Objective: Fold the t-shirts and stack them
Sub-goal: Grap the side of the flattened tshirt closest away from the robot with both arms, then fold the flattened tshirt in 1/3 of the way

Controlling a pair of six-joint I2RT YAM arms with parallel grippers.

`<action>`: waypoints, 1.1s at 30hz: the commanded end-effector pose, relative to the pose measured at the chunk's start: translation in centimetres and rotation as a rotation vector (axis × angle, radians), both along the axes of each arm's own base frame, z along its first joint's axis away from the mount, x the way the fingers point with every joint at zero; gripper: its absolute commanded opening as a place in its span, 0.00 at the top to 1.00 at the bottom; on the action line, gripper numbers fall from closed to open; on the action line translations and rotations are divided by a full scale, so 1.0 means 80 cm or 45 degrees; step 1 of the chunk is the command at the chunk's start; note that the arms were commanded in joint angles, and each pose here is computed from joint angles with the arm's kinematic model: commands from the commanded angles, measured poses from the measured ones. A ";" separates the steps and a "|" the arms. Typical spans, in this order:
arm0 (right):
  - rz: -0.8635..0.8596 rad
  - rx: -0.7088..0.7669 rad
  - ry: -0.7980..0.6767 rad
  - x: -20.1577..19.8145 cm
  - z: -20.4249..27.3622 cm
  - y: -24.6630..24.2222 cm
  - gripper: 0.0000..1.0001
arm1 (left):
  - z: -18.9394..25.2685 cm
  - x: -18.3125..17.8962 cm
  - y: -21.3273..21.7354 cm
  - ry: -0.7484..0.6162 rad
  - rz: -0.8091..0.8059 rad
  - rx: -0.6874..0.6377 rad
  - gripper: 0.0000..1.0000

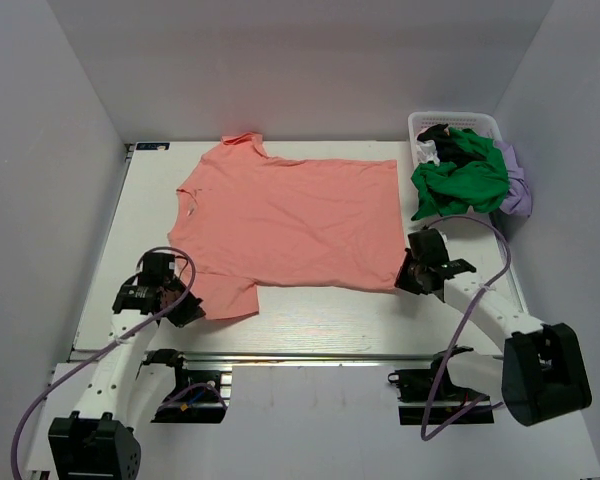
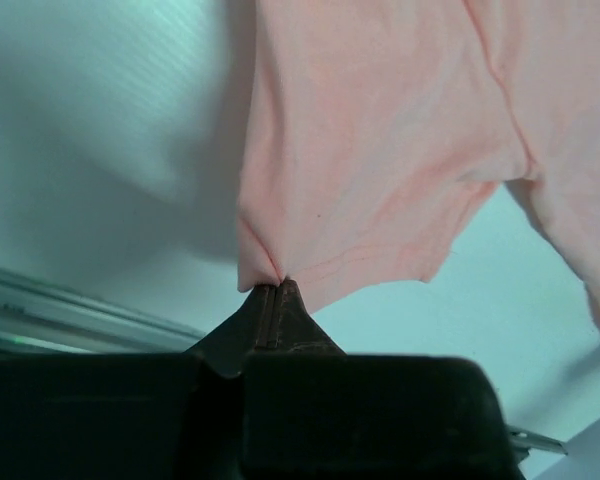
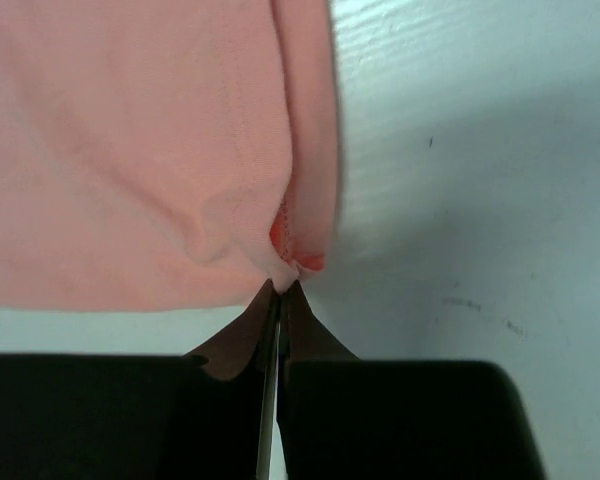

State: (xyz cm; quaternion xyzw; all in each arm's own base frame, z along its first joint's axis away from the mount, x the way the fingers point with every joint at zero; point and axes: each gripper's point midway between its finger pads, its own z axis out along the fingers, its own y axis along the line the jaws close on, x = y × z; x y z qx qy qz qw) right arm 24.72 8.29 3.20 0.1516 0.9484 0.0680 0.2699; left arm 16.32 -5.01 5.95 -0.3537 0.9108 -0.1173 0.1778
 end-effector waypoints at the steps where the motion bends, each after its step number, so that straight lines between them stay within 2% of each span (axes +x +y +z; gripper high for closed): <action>1: 0.128 0.064 0.170 -0.056 -0.002 0.010 1.00 | 0.027 -0.021 -0.005 0.038 -0.001 -0.028 1.00; 3: 0.200 0.145 0.187 -0.066 0.005 0.025 1.00 | 0.041 -0.018 -0.011 -0.006 -0.046 -0.055 1.00; 9: 0.275 0.114 0.151 -0.039 0.022 0.032 1.00 | 0.061 0.023 -0.028 -0.110 -0.170 -0.116 1.00; 18: 0.335 0.058 0.092 0.048 0.060 0.050 1.00 | 0.119 0.166 -0.046 -0.516 -0.252 -0.178 1.00; 22: 0.303 0.002 0.114 0.073 0.064 0.046 1.00 | 0.139 0.226 -0.047 -0.594 -0.287 -0.152 1.00; 24: 0.292 0.004 0.082 0.092 0.075 0.049 1.00 | 0.132 0.251 -0.053 -0.589 -0.318 -0.173 1.00; 26: 0.283 0.013 0.080 0.106 0.080 0.052 1.00 | 0.152 0.280 -0.054 -0.664 -0.332 -0.159 1.00; 33: 0.254 0.002 0.076 0.146 0.089 0.050 1.00 | 0.171 0.351 -0.043 -0.770 -0.331 -0.088 1.00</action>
